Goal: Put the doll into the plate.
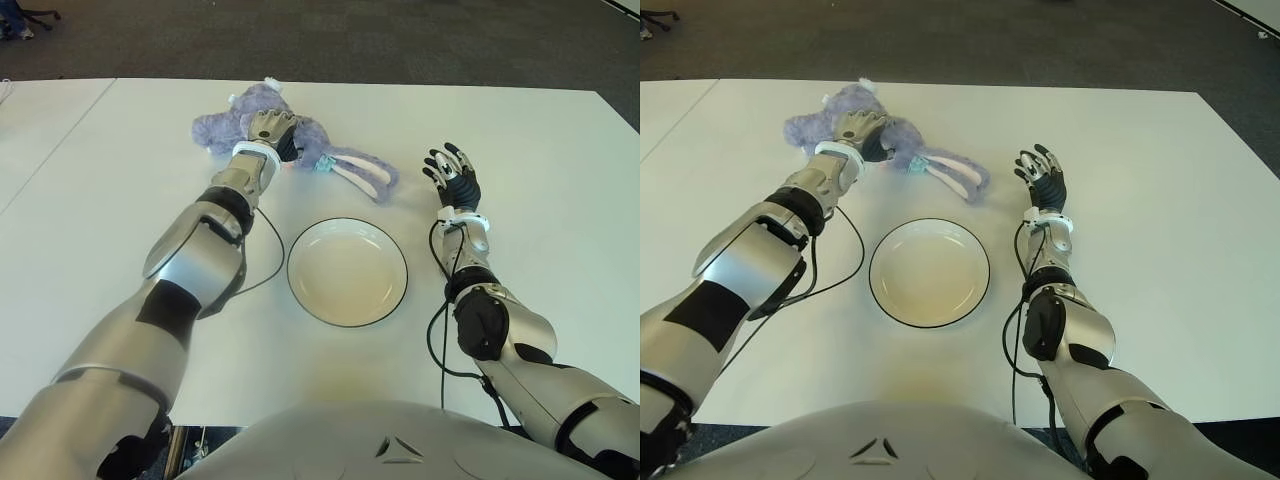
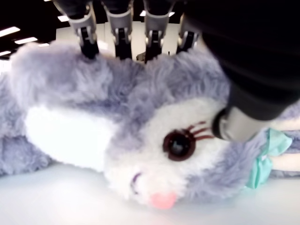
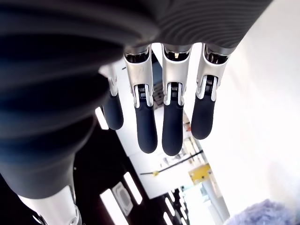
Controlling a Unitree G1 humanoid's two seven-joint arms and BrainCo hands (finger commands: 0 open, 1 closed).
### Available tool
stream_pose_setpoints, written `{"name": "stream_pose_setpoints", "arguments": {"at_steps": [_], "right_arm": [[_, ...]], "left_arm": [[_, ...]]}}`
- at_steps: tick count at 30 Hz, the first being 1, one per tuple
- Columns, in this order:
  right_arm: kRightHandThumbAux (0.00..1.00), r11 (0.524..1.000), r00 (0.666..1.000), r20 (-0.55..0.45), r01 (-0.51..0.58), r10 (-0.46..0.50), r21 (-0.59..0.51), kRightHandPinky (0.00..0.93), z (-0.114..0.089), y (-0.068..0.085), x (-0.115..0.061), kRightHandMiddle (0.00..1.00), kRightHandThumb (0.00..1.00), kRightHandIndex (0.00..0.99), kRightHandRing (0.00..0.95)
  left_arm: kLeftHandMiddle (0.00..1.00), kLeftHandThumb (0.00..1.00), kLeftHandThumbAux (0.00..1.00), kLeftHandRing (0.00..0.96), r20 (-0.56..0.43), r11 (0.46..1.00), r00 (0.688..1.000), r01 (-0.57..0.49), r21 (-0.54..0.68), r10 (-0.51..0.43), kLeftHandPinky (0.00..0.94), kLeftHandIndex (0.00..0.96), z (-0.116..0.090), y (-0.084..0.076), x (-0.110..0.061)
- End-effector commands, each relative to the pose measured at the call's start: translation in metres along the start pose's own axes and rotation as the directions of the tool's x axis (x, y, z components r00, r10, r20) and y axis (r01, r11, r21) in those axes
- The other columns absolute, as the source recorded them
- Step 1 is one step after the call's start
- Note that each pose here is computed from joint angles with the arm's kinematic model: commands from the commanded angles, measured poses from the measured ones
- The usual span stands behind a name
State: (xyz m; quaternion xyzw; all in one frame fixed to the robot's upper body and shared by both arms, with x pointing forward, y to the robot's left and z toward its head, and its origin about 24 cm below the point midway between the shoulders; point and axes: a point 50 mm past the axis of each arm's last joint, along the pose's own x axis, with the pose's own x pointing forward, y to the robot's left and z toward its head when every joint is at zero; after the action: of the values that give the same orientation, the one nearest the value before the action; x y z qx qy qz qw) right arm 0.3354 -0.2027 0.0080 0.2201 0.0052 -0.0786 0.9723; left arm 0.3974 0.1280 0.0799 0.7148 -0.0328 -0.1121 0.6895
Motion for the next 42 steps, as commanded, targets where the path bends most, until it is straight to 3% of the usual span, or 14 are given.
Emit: {"name": "stream_pose_setpoints", "arguments": {"at_steps": [1, 11, 15, 17, 18, 20, 27, 31, 32, 36, 42], "right_arm": [[0.784, 0.969, 0.88, -0.446, 0.228, -0.162, 0.099, 0.358, -0.111, -0.03, -0.094, 0.341, 0.161, 0.227, 0.357], [0.786, 0.968, 0.882, -0.442, 0.229, -0.162, 0.103, 0.375, -0.111, -0.029, -0.093, 0.345, 0.162, 0.226, 0.37], [0.776, 0.968, 0.881, -0.444, 0.231, -0.164, 0.101, 0.342, -0.112, -0.028, -0.093, 0.341, 0.158, 0.219, 0.36], [0.773, 0.969, 0.881, -0.444, 0.228, -0.163, 0.097, 0.344, -0.112, -0.028, -0.093, 0.34, 0.154, 0.218, 0.358], [0.773, 0.97, 0.881, -0.444, 0.226, -0.163, 0.094, 0.323, -0.112, -0.028, -0.093, 0.339, 0.152, 0.217, 0.352], [0.773, 0.971, 0.881, -0.444, 0.222, -0.162, 0.087, 0.324, -0.112, -0.027, -0.093, 0.34, 0.149, 0.216, 0.351], [0.759, 0.97, 0.881, -0.444, 0.225, -0.163, 0.09, 0.344, -0.112, -0.026, -0.092, 0.342, 0.147, 0.207, 0.351], [0.752, 0.968, 0.882, -0.443, 0.228, -0.162, 0.1, 0.34, -0.112, -0.027, -0.093, 0.343, 0.164, 0.208, 0.353], [0.752, 0.968, 0.882, -0.443, 0.228, -0.161, 0.102, 0.336, -0.112, -0.027, -0.093, 0.341, 0.168, 0.208, 0.352], [0.758, 0.969, 0.883, -0.442, 0.227, -0.16, 0.102, 0.328, -0.112, -0.028, -0.093, 0.34, 0.167, 0.214, 0.348], [0.76, 0.97, 0.883, -0.441, 0.224, -0.159, 0.099, 0.36, -0.111, -0.028, -0.093, 0.342, 0.152, 0.222, 0.359]], "left_arm": [[0.249, 0.713, 0.69, 0.206, -0.05, 0.979, 0.978, 0.2, -0.035, -0.201, 0.208, 0.424, -0.008, -0.06, -0.024], [0.265, 0.73, 0.686, 0.227, -0.071, 0.979, 0.978, 0.189, -0.072, -0.194, 0.246, 0.428, -0.011, -0.065, -0.027], [0.303, 0.731, 0.691, 0.27, -0.083, 0.977, 0.978, 0.183, -0.105, -0.192, 0.282, 0.429, -0.013, -0.065, -0.027], [0.443, 0.833, 0.666, 0.376, -0.091, 0.976, 0.977, 0.184, -0.118, -0.195, 0.39, 0.44, -0.014, -0.064, -0.027], [0.431, 0.919, 0.654, 0.452, -0.094, 0.975, 0.976, 0.185, -0.124, -0.197, 0.464, 0.463, -0.015, -0.064, -0.027], [0.434, 0.945, 0.65, 0.476, -0.102, 0.974, 0.975, 0.184, -0.131, -0.198, 0.498, 0.466, -0.017, -0.064, -0.027], [0.46, 0.949, 0.651, 0.486, -0.139, 0.977, 0.971, 0.176, -0.124, -0.193, 0.552, 0.427, -0.023, -0.065, -0.029], [0.478, 0.947, 0.653, 0.497, -0.157, 0.979, 0.97, 0.169, -0.116, -0.186, 0.64, 0.396, -0.026, -0.067, -0.031], [0.487, 0.947, 0.653, 0.509, -0.16, 0.979, 0.97, 0.167, -0.115, -0.184, 0.706, 0.386, -0.027, -0.068, -0.032], [0.496, 0.947, 0.653, 0.524, -0.17, 0.982, 0.97, 0.156, -0.103, -0.172, 0.771, 0.379, -0.03, -0.07, -0.034], [0.502, 0.948, 0.653, 0.533, -0.187, 0.984, 0.969, 0.147, -0.1, -0.164, 0.792, 0.377, -0.035, -0.073, -0.037]]}}
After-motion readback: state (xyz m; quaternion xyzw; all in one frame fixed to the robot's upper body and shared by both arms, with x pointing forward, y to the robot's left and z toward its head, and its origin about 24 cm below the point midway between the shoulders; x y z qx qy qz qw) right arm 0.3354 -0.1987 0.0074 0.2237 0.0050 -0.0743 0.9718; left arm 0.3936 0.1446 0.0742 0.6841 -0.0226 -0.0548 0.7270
